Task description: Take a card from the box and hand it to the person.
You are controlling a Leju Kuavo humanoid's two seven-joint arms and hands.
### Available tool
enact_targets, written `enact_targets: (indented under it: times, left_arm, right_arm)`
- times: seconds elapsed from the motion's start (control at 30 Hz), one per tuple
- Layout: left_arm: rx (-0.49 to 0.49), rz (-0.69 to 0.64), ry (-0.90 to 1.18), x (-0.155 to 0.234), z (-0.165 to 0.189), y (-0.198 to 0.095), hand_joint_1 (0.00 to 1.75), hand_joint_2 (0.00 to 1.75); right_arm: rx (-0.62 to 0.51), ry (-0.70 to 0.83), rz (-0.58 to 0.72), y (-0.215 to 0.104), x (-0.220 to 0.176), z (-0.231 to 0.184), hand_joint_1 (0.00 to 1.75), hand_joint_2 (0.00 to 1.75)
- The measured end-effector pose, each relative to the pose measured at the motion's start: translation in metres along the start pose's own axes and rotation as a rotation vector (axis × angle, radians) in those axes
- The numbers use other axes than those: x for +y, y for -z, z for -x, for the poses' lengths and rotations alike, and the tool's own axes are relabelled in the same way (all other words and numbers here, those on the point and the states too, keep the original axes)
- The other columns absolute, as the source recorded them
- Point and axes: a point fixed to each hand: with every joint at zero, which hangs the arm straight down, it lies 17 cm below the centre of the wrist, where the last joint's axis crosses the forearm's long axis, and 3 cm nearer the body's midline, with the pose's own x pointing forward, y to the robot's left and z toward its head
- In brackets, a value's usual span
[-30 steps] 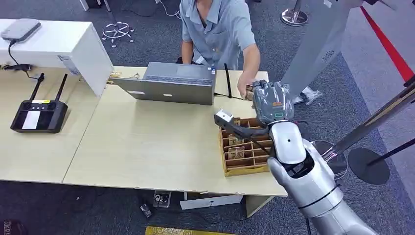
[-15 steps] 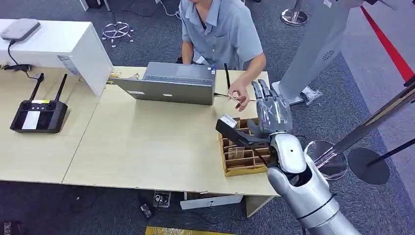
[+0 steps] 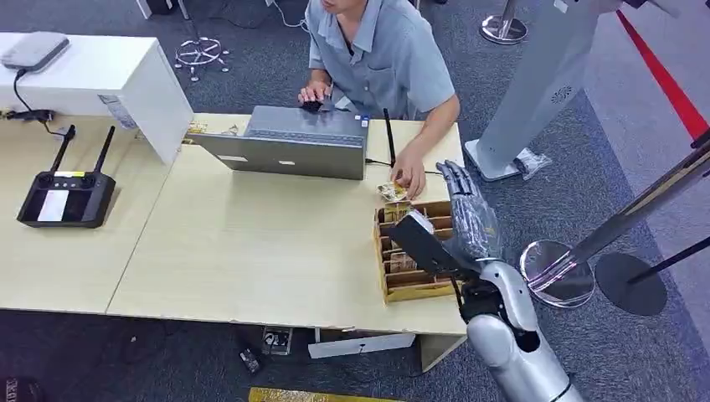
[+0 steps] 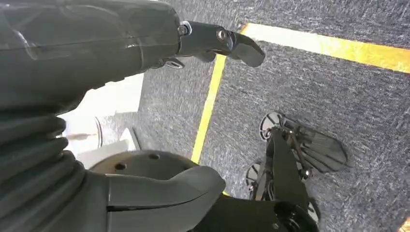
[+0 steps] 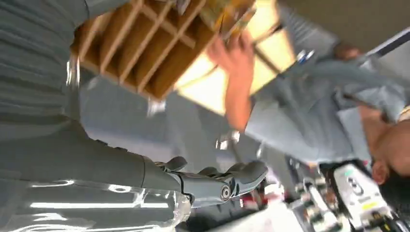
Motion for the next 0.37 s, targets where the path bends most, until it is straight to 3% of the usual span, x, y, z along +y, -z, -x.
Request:
enact_targets:
  times: [0.07, 0.2, 0.27, 0.37]
  left_arm:
    - [0.001, -0.006, -0.013, -0.001, 0.001, -0.001, 0.0, 1.75]
    - [0.001, -0.006, -0.013, -0.001, 0.001, -0.001, 0.0, 1.75]
    - [0.005, -0.01, -0.034, -0.009, 0.006, -0.003, 0.0, 1.75]
    - [0.009, -0.006, -0.042, -0.013, 0.008, -0.005, 0.0, 1.75]
  right_arm:
    - [0.01, 0.082, 0.005, -0.006, 0.001, 0.001, 0.0, 1.75]
    - [0.011, 0.082, 0.004, -0.006, 0.001, 0.001, 0.0, 1.75]
    - [0.048, 0.303, -0.008, -0.024, 0.015, 0.012, 0.0, 1.75]
    - [0.059, 0.337, -0.023, -0.027, 0.024, 0.017, 0.0, 1.75]
